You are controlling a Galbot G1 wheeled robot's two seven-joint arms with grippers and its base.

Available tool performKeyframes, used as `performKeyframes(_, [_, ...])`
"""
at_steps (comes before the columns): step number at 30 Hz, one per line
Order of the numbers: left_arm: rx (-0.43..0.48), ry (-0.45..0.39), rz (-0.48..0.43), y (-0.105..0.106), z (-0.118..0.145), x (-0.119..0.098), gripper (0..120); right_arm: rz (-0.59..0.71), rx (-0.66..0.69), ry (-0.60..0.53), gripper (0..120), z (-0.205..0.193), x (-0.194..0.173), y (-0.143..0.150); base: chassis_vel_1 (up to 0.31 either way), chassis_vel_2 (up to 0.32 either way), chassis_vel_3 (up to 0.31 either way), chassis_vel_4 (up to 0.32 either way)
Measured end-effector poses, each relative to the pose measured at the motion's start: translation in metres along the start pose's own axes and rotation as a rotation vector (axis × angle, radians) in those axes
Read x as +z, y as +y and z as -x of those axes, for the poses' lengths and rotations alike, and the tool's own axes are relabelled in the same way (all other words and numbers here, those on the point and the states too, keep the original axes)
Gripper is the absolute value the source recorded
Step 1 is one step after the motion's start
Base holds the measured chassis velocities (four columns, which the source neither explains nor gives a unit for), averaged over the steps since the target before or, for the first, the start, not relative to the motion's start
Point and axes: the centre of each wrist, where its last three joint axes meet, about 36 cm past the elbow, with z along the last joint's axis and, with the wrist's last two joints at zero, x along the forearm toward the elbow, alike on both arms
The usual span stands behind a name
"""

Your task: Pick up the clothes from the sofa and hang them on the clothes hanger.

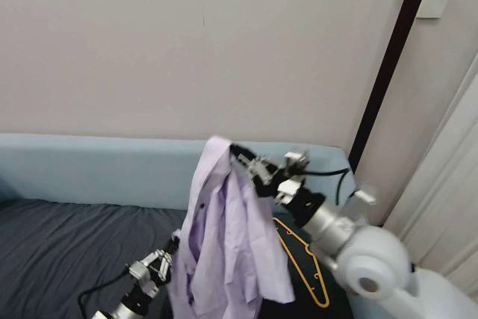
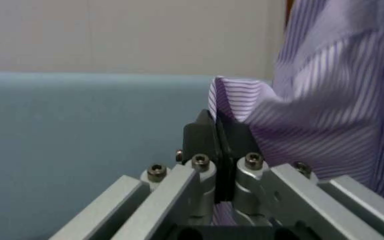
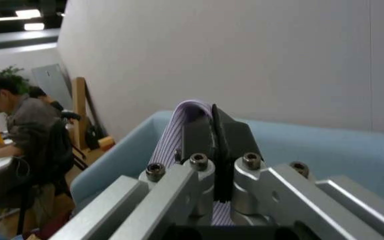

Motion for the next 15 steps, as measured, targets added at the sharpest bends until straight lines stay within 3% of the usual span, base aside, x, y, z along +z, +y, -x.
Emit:
performKeyframes(4, [-0.093,0.022,0.050,-0.008,-0.006,0.009,15,0.036,0.015,0.019,0,0.013,0.021,-0.001,0.000,0.000,0.000,0.000])
performKeyframes(7, [-0.100,0.038,0.132,-0.001,-0.018,0.006,23,0.037,0.024,0.010,0,0.020,0.024,-0.005,0.000,0.000,0.000,0.000])
performKeyframes(10, [-0.037,0.083,0.296,0.018,-0.041,-0.006,37,0.033,0.034,-0.026,0,0.031,0.016,-0.013,0.000,0.000,0.000,0.000])
performKeyframes(15, [0.066,0.089,0.324,0.036,-0.052,-0.024,52,0.025,0.080,-0.078,0,0.025,-0.003,-0.025,0.000,0.000,0.000,0.000])
